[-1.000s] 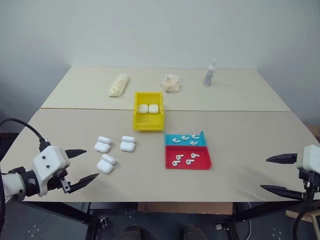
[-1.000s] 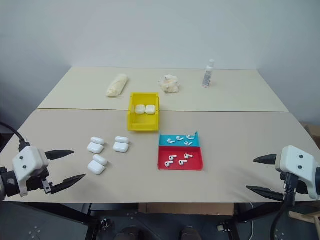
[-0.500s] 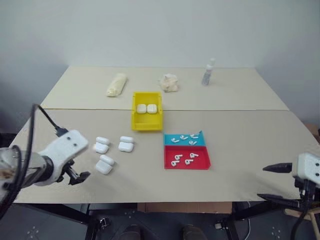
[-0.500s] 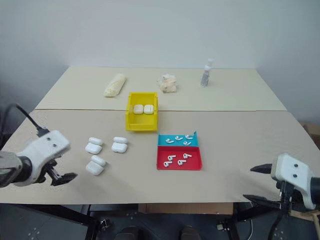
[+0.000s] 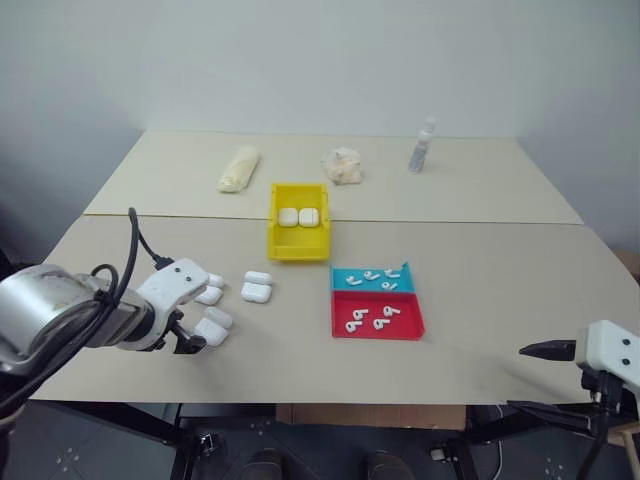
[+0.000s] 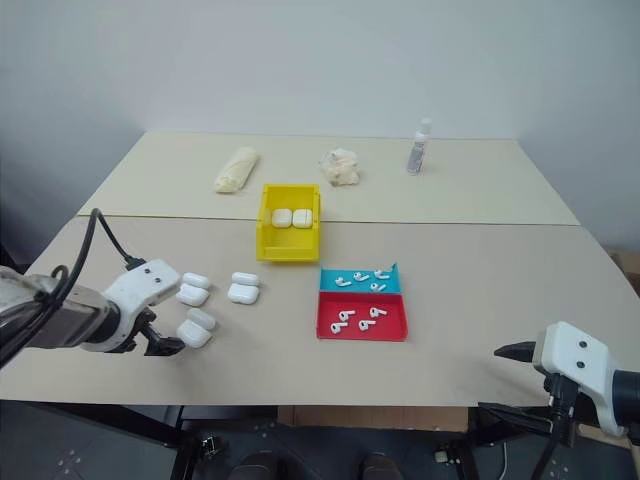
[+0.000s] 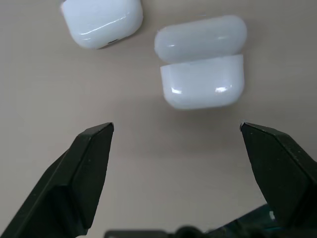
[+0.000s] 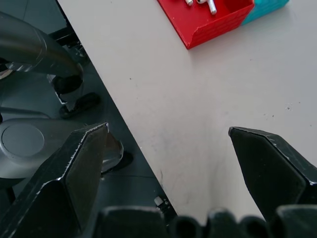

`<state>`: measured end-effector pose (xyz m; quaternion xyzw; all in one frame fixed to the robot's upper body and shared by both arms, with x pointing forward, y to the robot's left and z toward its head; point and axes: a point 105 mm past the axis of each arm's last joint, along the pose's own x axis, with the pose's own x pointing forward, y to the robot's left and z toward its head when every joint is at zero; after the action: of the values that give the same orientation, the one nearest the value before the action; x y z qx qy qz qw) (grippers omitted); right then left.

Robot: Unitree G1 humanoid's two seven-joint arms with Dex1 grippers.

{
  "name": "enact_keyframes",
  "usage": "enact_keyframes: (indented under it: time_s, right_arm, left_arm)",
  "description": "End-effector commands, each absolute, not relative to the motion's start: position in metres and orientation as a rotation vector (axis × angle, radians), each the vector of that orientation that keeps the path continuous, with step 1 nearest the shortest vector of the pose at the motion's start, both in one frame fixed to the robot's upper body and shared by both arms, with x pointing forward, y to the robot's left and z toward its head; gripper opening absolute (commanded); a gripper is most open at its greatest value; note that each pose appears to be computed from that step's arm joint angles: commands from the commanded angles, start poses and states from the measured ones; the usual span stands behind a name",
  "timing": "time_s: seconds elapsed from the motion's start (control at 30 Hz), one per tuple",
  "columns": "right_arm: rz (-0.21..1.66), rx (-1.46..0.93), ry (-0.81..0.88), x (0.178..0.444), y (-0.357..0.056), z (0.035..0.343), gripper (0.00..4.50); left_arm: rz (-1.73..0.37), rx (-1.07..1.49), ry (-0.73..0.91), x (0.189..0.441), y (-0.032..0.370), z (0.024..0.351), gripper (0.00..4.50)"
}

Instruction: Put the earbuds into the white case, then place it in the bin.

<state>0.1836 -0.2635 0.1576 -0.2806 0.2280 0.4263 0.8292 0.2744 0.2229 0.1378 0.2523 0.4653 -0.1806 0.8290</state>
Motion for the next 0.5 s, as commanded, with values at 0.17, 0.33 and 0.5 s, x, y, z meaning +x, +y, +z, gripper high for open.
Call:
enact_keyframes:
  time_s: [0.17, 0.33, 0.5]
  right_arm:
    - [0.869, -0.628, 0.47, 0.181, -0.268, 0.17, 4.5]
    - [0.861, -0.632, 0.475, 0.18, -0.268, 0.169, 4.5]
    - [0.854, -0.631, 0.474, 0.181, -0.268, 0.167, 4.5]
  left_arm:
    - [-0.363, 0.514, 0.993, 0.289, 0.212, 0.137, 4.44]
    - [-0.363, 0.509, 1.009, 0.287, 0.21, 0.135, 4.44]
    - [-0.352, 0.505, 1.035, 0.282, 0.211, 0.131, 4.44]
